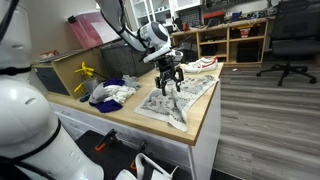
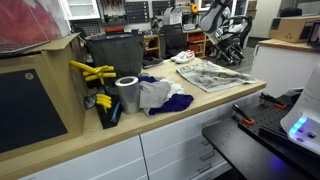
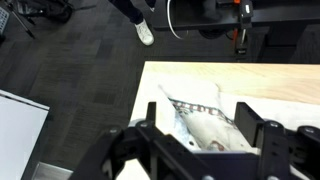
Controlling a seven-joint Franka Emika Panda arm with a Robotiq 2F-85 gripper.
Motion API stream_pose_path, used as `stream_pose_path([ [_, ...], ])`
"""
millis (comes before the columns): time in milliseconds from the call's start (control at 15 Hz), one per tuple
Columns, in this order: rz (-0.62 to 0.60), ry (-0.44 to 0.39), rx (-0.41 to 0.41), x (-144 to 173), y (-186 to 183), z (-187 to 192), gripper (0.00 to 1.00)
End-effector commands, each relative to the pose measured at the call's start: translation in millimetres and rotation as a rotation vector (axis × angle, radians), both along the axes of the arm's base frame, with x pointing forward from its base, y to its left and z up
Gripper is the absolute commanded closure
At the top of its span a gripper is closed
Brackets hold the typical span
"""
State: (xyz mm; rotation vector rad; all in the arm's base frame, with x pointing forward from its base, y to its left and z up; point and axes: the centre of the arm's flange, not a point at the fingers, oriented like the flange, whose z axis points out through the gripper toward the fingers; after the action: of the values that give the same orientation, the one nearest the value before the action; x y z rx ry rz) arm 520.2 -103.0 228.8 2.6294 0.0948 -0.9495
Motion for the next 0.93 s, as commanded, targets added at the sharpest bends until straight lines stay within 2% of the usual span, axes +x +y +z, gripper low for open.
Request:
stream_pose_path([
  [0,0.029,-0.101,0.065,21.1,44.0,12.2,0.00],
  [67,0.040,-0.129,0.089,26.9,58.0,10.4,0.00],
  [133,0.053,-0.153,0.112,31.2,71.9,7.3,0.26],
  [200,0.065,-0.178,0.136,34.3,84.8,5.2,0.25],
  [267,0.079,-0.192,0.161,34.5,99.8,2.7,0.29],
  [400,0.107,-0.222,0.191,31.5,124.0,-5.8,0.45],
  [600,0.138,-0.319,0.211,25.8,151.4,-21.1,0.68],
  [867,0.155,-0.413,0.255,8.5,169.7,-32.0,0.96],
])
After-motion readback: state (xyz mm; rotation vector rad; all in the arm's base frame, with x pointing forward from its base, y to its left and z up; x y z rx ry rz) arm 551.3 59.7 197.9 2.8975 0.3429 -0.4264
